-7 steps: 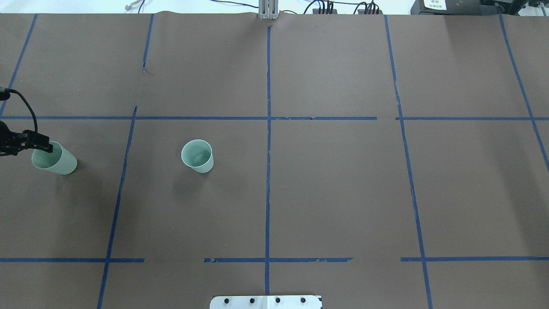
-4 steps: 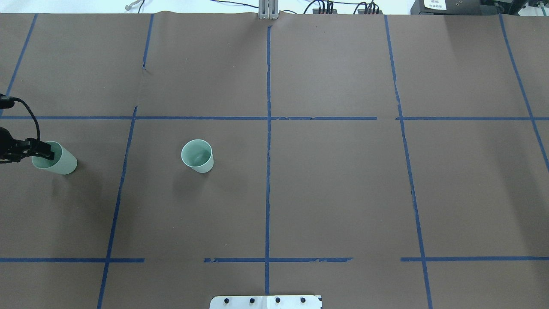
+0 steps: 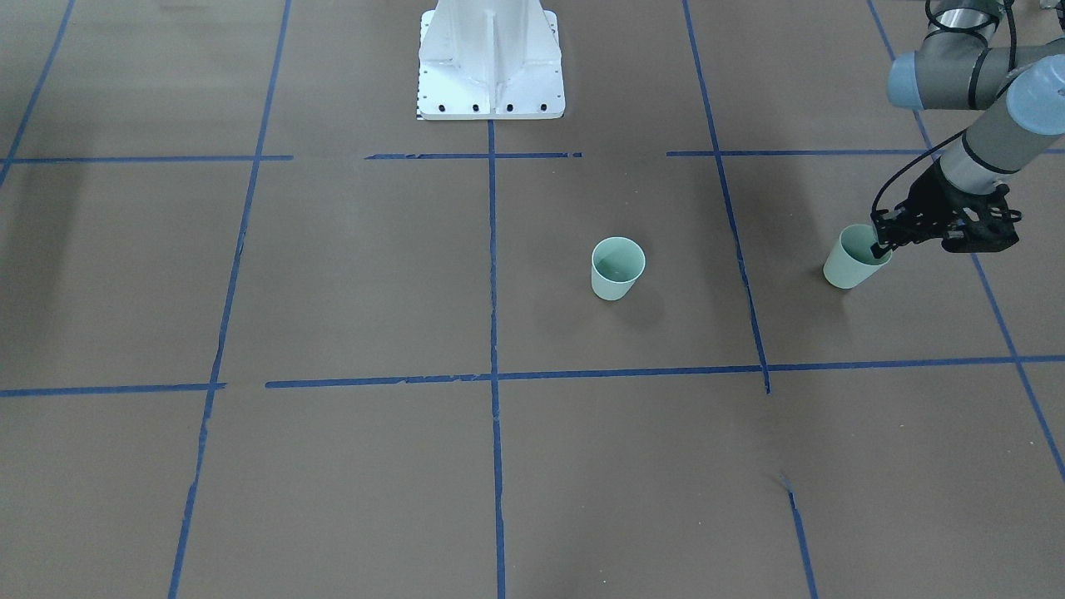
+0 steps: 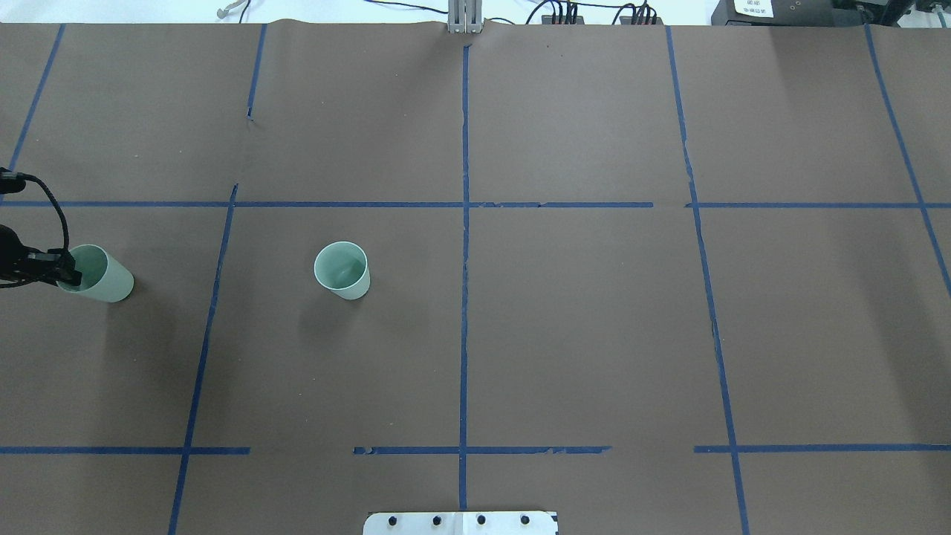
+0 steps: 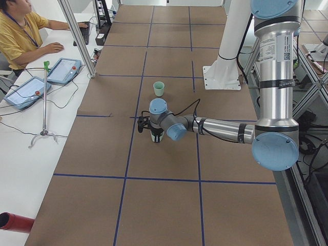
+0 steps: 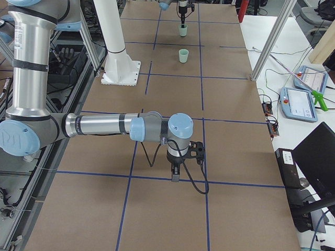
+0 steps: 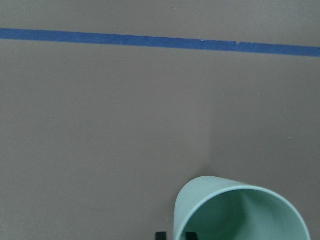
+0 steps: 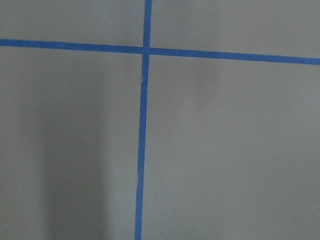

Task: Stack cups
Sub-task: 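Lift the cup with the left gripper and carry it over the other cup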

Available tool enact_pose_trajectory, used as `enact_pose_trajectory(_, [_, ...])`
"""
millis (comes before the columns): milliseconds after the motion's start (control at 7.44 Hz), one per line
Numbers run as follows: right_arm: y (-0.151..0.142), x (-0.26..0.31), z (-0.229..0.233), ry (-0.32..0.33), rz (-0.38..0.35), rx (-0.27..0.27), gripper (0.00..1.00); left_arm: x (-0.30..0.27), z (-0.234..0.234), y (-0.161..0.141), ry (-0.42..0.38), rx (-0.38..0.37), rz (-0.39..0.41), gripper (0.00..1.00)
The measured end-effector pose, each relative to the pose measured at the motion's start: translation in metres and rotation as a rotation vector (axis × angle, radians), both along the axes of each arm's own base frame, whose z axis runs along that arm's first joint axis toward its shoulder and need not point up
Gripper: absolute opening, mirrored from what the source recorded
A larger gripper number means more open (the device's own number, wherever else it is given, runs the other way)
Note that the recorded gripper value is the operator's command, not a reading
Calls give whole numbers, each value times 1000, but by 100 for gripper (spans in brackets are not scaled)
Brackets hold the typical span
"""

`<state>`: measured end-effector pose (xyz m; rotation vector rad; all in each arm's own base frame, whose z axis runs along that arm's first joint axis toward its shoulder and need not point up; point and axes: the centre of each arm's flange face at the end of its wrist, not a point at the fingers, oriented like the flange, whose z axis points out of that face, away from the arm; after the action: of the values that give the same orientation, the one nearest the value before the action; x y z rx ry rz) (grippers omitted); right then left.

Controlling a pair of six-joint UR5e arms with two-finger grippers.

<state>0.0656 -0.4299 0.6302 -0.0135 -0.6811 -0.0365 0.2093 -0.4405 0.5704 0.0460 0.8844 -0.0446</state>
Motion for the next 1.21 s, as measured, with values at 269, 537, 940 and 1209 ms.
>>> enact_pose_trajectory(269, [0,0,0,0,0,0,100,4,-10,1,48,-15,39,0])
enact_pose_trajectory(537, [0,0,0,0,0,0,100,6,-33,-3,79,15,45,0])
enact_pose_trajectory(940, [0,0,0,0,0,0,100,25,-97,-36,142,45,-3,0])
enact_pose_trajectory(1209, [0,0,0,0,0,0,100,53,-173,-77,158,-17,-57,0])
